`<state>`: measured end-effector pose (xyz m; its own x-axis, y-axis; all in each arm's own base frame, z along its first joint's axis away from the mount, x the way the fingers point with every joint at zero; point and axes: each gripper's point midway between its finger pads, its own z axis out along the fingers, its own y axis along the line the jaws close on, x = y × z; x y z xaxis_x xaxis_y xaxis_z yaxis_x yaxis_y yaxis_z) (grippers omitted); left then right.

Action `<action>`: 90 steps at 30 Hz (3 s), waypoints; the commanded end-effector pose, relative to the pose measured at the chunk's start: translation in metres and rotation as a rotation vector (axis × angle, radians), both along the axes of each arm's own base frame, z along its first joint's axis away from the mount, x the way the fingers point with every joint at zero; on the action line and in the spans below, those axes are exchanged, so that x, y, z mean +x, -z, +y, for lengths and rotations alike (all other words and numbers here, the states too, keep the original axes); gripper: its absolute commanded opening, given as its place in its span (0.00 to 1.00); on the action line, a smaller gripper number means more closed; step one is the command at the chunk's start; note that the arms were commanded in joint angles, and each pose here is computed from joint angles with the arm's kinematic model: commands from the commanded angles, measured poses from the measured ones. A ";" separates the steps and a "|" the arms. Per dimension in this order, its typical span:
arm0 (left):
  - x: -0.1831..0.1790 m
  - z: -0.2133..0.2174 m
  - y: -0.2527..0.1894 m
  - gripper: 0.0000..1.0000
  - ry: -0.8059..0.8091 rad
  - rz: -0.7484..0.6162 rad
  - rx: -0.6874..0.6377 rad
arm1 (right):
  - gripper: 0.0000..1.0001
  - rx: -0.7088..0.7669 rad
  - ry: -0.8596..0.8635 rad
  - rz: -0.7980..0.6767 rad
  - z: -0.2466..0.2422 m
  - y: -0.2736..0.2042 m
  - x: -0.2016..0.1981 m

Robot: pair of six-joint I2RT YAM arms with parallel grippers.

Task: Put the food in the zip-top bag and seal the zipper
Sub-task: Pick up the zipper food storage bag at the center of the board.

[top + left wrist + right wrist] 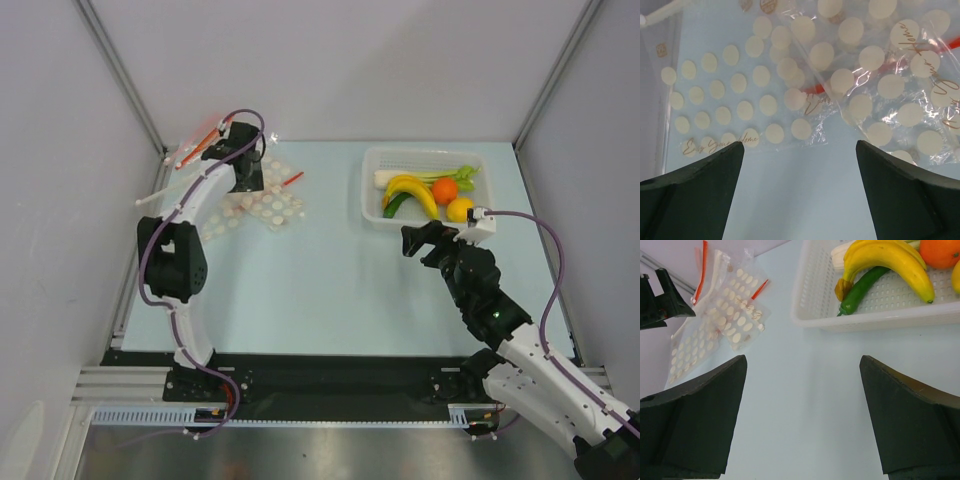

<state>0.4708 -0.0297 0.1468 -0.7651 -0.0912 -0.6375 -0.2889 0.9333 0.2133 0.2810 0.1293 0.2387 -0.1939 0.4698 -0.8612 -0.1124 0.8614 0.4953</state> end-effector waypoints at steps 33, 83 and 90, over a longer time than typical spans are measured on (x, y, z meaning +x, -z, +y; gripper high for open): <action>-0.018 0.000 0.123 0.77 0.108 0.480 0.135 | 1.00 0.012 0.005 -0.046 -0.003 -0.017 0.000; -0.098 -0.137 -0.144 0.00 0.414 -0.261 -0.521 | 1.00 0.006 -0.058 -0.079 0.005 -0.023 -0.005; -0.201 -0.272 -0.162 0.00 0.855 -0.172 -0.639 | 1.00 -0.005 -0.072 -0.099 0.006 -0.024 -0.006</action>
